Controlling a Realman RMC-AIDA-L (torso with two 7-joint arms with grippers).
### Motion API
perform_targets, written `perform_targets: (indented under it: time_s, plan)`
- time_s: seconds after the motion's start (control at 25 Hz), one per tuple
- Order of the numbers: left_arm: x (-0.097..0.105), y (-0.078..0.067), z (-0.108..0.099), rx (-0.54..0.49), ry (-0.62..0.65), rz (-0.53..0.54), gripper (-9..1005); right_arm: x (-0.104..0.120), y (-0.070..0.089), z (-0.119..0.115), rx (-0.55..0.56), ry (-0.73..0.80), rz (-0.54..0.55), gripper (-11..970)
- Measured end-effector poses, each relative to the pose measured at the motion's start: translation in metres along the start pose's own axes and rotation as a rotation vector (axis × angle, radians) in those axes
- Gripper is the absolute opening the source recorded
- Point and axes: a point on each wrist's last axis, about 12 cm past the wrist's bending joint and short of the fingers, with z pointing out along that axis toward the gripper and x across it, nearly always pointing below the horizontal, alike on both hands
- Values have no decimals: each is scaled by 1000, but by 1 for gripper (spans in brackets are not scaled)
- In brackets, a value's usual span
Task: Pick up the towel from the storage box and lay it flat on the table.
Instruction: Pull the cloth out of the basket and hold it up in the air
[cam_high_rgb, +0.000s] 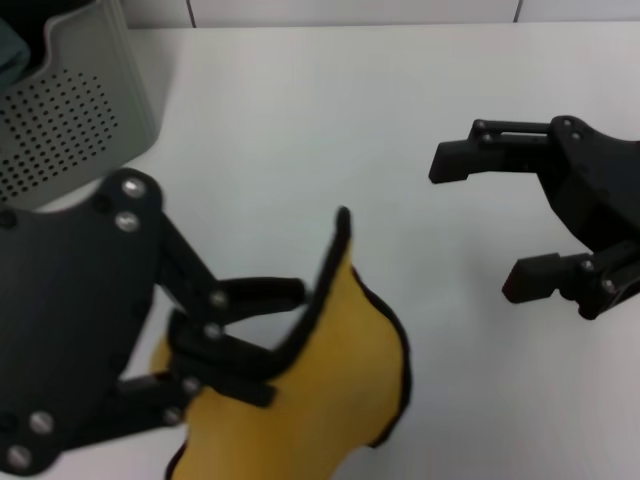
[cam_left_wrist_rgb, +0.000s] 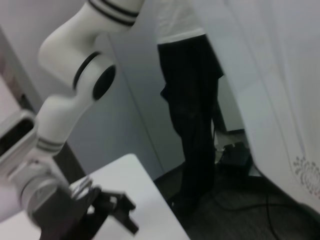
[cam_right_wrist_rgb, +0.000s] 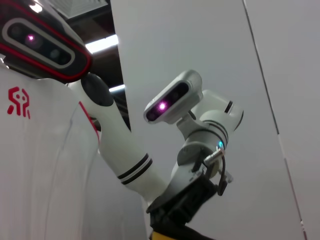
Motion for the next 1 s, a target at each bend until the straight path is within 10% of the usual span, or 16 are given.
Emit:
perform_targets:
  time_s: [1.0]
  plan:
    - [-14,13,11,24,-41,88,17,1,-20,38,-120,107,21,846]
